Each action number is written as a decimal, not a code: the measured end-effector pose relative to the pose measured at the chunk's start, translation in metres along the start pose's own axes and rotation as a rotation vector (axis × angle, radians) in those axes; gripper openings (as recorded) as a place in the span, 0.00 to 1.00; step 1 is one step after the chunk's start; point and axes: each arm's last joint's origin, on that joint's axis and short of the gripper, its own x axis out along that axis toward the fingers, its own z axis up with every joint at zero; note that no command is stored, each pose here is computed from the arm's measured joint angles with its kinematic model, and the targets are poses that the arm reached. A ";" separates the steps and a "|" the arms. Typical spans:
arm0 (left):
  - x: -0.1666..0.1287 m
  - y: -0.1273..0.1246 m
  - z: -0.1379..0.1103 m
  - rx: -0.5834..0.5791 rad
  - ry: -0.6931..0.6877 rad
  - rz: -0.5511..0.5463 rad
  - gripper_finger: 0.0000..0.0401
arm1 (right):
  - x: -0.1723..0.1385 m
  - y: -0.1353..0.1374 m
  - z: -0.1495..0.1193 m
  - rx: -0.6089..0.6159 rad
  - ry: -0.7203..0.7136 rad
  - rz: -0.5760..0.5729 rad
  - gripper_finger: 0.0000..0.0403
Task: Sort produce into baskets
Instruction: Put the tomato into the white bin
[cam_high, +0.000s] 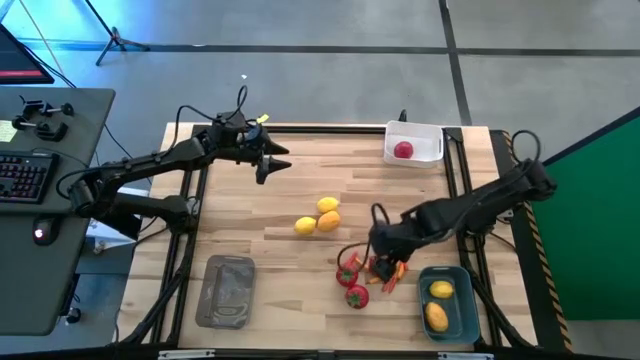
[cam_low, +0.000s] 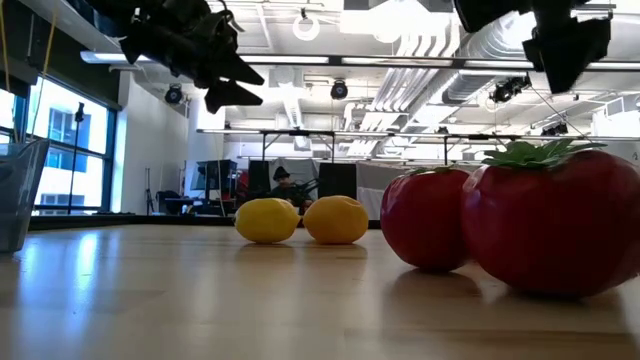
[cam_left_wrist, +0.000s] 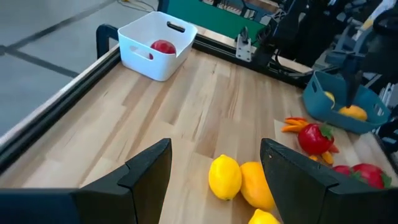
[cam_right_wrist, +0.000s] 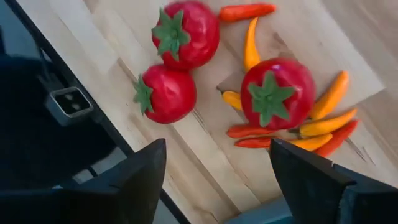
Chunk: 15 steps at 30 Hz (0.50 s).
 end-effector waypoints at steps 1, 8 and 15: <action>0.000 0.000 0.000 0.008 0.000 0.000 0.58 | 0.004 0.002 0.001 -0.012 0.008 -0.013 0.71; 0.000 0.000 0.000 -0.010 0.000 0.000 0.58 | 0.019 0.016 0.015 -0.156 0.033 -0.202 0.81; 0.000 0.000 0.000 -0.025 0.000 0.000 0.58 | 0.047 0.019 0.024 -0.281 0.073 -0.357 0.87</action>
